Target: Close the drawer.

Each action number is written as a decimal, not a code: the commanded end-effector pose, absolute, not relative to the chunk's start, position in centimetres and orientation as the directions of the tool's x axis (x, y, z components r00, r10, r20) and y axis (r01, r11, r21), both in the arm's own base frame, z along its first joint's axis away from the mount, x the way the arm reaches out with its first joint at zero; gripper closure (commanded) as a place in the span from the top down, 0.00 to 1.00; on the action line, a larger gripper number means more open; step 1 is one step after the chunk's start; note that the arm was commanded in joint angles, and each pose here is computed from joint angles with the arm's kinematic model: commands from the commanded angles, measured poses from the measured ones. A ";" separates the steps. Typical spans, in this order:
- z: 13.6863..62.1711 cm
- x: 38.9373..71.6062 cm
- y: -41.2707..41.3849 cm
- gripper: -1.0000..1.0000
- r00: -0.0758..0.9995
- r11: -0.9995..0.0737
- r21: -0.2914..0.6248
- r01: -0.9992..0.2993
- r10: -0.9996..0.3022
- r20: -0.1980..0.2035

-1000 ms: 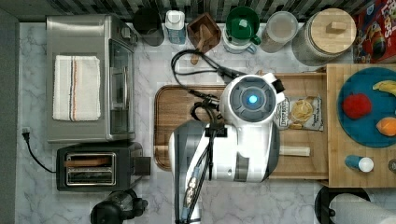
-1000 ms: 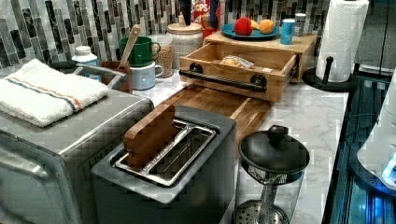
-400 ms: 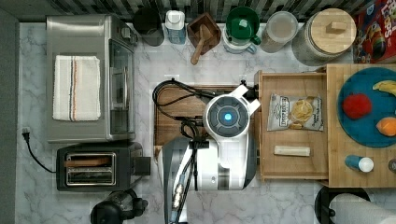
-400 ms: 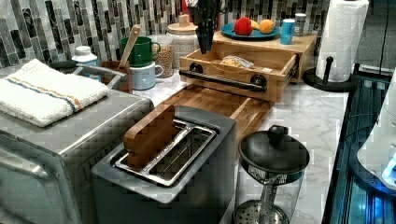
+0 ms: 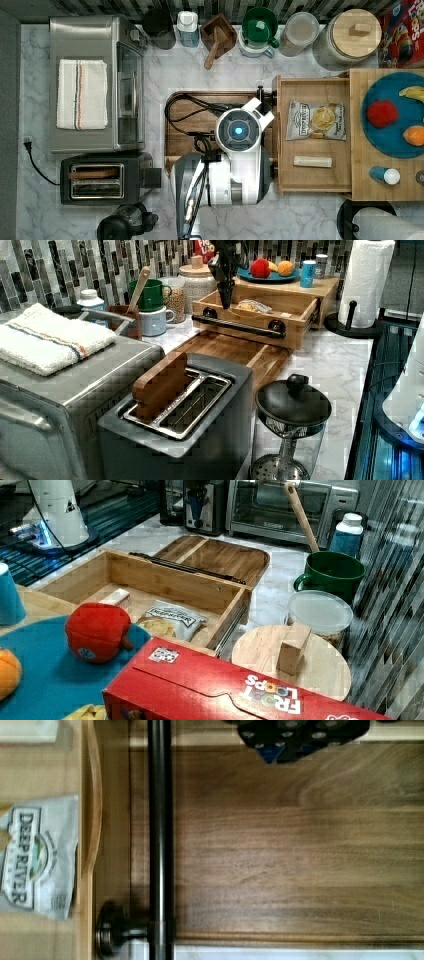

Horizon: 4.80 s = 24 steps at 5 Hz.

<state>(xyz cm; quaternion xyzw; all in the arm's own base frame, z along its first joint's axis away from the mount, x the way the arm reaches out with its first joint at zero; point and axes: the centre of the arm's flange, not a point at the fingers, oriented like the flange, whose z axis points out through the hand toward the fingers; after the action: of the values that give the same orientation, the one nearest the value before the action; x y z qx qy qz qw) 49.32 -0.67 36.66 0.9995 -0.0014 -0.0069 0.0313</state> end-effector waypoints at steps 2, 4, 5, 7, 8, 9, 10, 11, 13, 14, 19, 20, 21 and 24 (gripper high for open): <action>31.2 50.7 1.8 0.00 0.997 -0.997 0.041 0.073 0.073 0.018; 28.3 51.9 0.1 0.00 0.997 -0.997 0.014 0.075 0.075 -0.010; 27.9 52.0 -0.8 0.00 0.996 -0.996 0.018 0.088 0.088 0.015; 29.0 52.8 -3.6 0.00 0.990 -0.990 0.038 0.137 0.138 0.012; 29.0 53.5 -5.4 0.00 0.987 -0.987 0.048 0.155 0.156 0.029; 28.6 54.3 -7.5 0.00 0.984 -0.984 0.053 0.172 0.175 0.044; 28.8 54.6 -9.7 0.00 0.984 -0.983 0.074 0.169 0.173 0.053; 29.4 54.6 -12.4 0.00 0.986 -0.986 0.080 0.149 0.154 0.063; 30.4 53.8 -21.5 0.00 0.990 -0.990 0.072 0.117 0.122 0.074; 31.0 53.1 -26.2 0.00 0.989 -0.992 0.085 0.098 0.106 0.100; 34.4 52.1 -42.9 0.00 0.988 -0.978 0.164 0.126 0.139 0.069; 35.2 52.4 -43.7 0.00 0.989 -0.978 0.160 0.133 0.142 0.050; 34.4 52.8 -43.4 0.00 0.987 -0.980 0.150 0.128 0.140 0.076; 34.4 52.8 -43.4 0.00 0.987 -0.980 0.150 0.128 0.141 0.076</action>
<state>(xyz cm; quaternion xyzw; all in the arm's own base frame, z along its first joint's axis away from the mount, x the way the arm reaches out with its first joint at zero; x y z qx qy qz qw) 54.17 -32.78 27.15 0.9948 0.0953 -0.0271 -0.0244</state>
